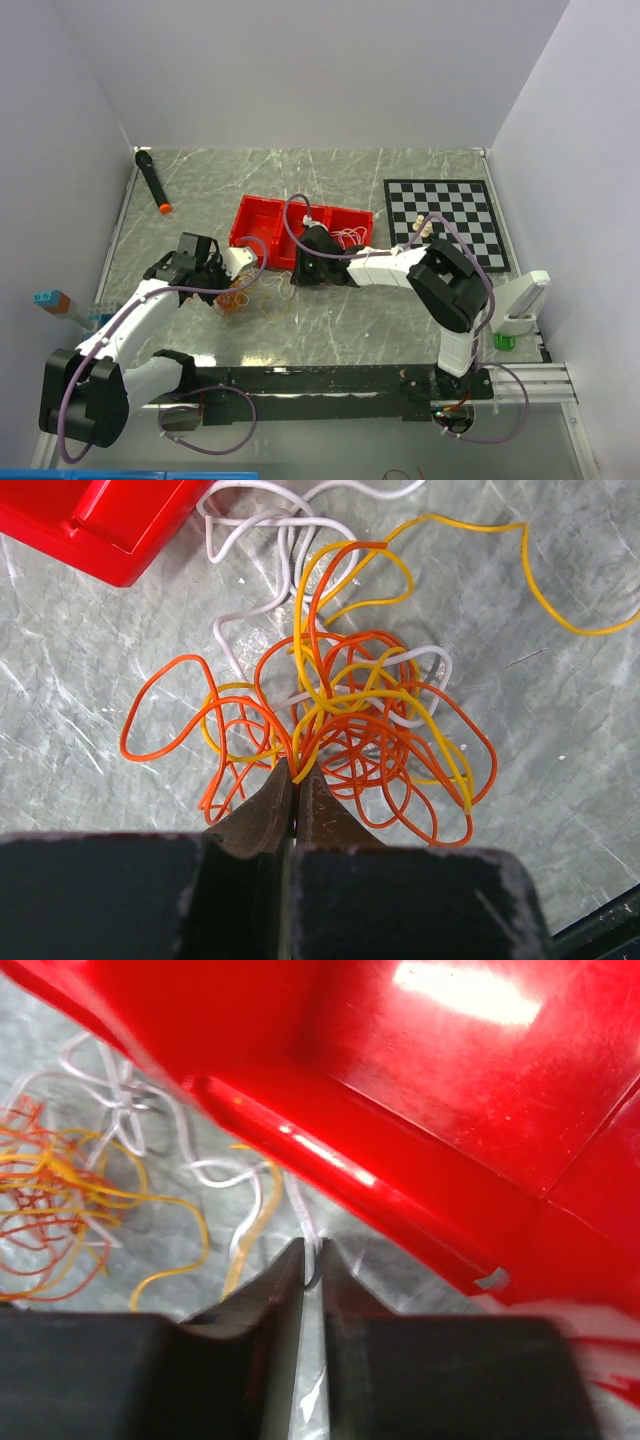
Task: Untangle the cables
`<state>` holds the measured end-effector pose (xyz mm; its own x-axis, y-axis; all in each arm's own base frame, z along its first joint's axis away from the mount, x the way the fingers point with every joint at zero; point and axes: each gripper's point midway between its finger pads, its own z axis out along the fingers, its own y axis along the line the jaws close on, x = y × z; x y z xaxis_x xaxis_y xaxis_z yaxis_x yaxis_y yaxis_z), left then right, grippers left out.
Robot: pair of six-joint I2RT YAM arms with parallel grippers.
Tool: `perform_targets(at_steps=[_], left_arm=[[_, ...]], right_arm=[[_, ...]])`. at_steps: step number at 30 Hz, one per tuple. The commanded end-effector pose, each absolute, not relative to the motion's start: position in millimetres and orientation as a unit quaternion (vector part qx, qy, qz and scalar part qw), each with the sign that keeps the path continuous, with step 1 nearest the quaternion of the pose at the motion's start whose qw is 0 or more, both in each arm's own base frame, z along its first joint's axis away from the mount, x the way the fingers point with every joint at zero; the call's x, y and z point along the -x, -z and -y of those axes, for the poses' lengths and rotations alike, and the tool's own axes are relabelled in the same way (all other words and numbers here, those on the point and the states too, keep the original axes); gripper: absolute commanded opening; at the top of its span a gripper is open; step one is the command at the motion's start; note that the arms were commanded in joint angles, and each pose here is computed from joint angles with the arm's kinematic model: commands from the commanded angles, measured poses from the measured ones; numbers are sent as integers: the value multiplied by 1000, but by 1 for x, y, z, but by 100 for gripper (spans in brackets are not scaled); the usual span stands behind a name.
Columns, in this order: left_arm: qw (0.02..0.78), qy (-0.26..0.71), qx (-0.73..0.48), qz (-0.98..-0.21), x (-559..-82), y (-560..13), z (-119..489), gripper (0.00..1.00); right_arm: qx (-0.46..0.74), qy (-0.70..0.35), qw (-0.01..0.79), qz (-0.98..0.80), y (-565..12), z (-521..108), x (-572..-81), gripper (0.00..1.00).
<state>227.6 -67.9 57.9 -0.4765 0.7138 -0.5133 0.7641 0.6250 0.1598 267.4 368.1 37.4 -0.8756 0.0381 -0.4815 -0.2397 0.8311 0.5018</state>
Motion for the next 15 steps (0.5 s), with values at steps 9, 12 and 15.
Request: perform_targets(at_steps=[9, 12, 15], left_arm=[[296, 36, -420, -857, -240, -62, 70, 1], [286, 25, -417, -862, -240, -55, 65, 1], [279, 17, -418, -864, -238, -47, 60, 1]], right_arm=[[60, -267, 333, -902, -113, -337, -277, 0], [66, -262, 373, -888, -149, -310, -267, 0], [59, -259, 402, -876, -178, -277, -247, 0]])
